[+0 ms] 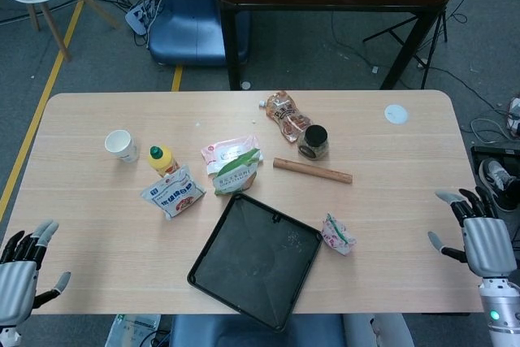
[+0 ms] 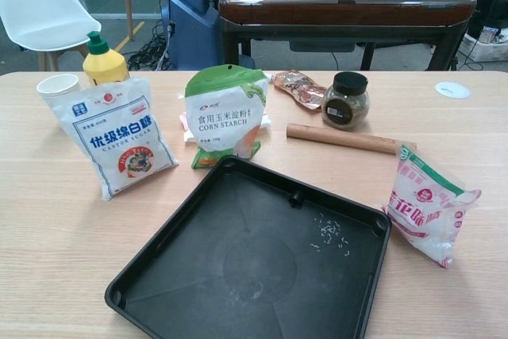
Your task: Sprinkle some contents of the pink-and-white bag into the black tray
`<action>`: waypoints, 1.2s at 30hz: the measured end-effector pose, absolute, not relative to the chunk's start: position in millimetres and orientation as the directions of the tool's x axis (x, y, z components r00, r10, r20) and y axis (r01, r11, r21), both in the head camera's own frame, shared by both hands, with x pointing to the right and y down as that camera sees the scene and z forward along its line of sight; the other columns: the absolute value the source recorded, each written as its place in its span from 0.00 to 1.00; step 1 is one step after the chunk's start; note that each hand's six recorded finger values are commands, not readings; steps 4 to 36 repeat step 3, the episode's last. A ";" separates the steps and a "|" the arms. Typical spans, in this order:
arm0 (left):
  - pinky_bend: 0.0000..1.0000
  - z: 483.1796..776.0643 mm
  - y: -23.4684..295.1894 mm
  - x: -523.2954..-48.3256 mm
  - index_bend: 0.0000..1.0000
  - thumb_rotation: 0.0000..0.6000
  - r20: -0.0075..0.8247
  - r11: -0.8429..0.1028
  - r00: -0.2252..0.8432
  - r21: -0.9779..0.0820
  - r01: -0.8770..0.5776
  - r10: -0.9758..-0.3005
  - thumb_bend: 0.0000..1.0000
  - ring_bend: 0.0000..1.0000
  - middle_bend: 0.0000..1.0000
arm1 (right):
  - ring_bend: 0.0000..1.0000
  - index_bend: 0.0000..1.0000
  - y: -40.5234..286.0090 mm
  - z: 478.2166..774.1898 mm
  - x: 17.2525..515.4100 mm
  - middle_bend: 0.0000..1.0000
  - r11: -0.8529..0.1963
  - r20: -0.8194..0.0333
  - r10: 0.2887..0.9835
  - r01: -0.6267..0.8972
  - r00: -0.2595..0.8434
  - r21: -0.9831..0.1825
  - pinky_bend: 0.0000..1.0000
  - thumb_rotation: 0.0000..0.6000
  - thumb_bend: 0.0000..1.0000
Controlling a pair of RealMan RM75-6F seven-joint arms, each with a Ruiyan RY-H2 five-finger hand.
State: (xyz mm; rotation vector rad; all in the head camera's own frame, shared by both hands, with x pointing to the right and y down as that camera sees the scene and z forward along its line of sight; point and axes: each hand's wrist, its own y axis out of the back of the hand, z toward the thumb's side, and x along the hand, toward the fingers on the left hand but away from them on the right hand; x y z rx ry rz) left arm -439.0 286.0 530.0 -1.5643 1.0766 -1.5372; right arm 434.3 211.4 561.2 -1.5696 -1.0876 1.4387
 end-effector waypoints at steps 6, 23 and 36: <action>0.06 530.5 284.4 -437.8 0.10 1.00 0.428 -0.423 -0.035 -0.901 -0.094 -0.903 0.25 0.14 0.11 | 0.15 0.24 215.2 557.2 439.8 0.30 -0.364 -0.368 0.930 0.106 -0.012 -0.925 0.06 1.00 0.25; 0.06 530.5 284.4 -437.8 0.10 1.00 0.428 -0.423 -0.035 -0.901 -0.094 -0.903 0.25 0.14 0.11 | 0.15 0.24 215.2 557.2 439.8 0.30 -0.364 -0.368 0.930 0.106 -0.012 -0.925 0.06 1.00 0.25; 0.06 530.5 284.4 -437.8 0.10 1.00 0.428 -0.423 -0.035 -0.901 -0.094 -0.903 0.25 0.14 0.11 | 0.15 0.24 215.2 557.2 439.8 0.30 -0.364 -0.368 0.930 0.106 -0.012 -0.925 0.06 1.00 0.25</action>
